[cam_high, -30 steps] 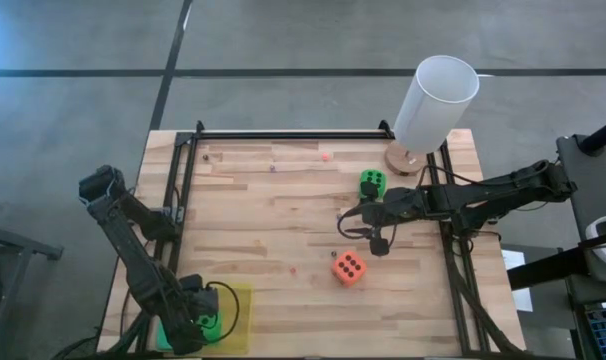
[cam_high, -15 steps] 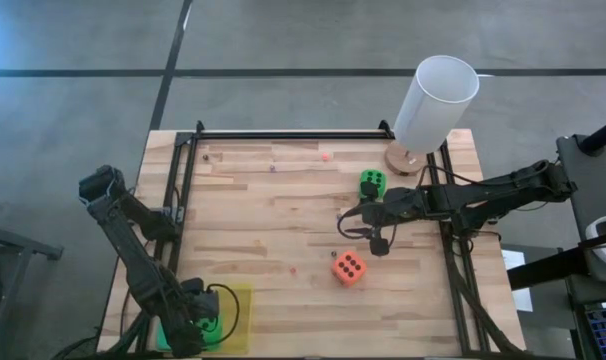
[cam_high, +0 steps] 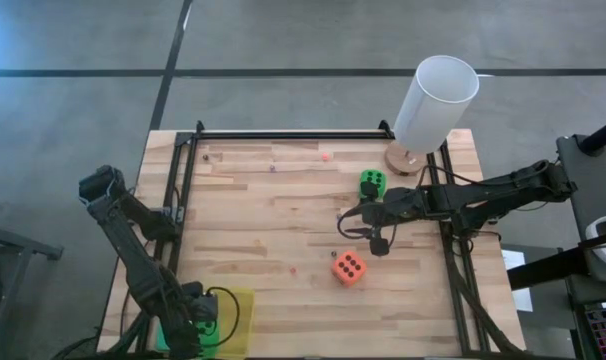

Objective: Pick & Place Dice
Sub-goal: Put the bottom large green dice into the yellow bin

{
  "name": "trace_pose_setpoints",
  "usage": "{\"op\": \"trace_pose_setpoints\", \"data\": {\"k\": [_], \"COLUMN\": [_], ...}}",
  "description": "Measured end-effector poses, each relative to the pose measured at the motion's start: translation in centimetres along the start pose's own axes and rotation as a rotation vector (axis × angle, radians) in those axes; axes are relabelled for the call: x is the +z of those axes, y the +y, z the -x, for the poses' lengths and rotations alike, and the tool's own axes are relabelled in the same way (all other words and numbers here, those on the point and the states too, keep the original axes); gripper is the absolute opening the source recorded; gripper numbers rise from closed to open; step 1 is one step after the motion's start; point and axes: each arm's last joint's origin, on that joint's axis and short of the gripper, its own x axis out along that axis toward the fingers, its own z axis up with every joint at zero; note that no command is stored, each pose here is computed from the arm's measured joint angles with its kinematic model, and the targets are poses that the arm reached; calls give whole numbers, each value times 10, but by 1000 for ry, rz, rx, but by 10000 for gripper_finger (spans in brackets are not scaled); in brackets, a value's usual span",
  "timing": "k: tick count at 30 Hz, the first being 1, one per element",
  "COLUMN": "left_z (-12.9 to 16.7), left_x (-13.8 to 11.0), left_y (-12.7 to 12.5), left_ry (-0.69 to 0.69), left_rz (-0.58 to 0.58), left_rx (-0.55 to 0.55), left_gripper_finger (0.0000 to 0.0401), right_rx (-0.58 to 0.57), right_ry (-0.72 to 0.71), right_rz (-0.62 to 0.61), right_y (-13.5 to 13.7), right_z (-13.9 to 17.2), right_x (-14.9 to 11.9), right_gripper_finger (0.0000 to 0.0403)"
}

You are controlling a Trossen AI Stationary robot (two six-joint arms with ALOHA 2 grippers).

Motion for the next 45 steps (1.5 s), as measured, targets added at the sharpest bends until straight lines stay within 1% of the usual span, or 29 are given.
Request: {"op": "trace_pose_setpoints", "data": {"k": [3, 8, 11, 14, 21, 28, 33, 36, 40, 45], "left_z": [0, 0, 1, 1, 1, 1, 1, 1, 1, 1], "left_x": [0, 0, 0, 1, 3, 3, 3, 3, 3, 3], "left_y": [1, 7, 9, 9, 10, 10, 12, 14, 13, 13], "left_ry": [-2, -50, -69, -93, -109, -113, -128, -124, -127, -128], "left_rz": [1, 2, -8, -24, -19, -19, -16, -18, -18, -18], "left_rx": [14, 94, 114, 125, 134, 136, 158, 177, 169, 167], "left_gripper_finger": [396, 399, 399, 399, 396, 374, 395, 393, 398, 389], "right_rx": [0, 0, 0, 0, 0, 0, 0, 0, 0, 0], "right_ry": [0, 0, 0, 0, 0, 0, 0, 0, 0, 0], "right_rz": [0, 0, 0, 0, 0, 0, 0, 0, 0, 0], "right_y": [0, 0, 0, 0, 0, 0, 0, 0, 0, 0], "right_z": [0, 0, 0, 0, 0, 0, 0, 0, 0, 0], "right_x": [0, 0, 0, 0, 0, 0, 0, 0, 0, 0], "right_gripper_finger": [180, 180, 180, 180, 180, 180, 180, 180, 180, 180]}}
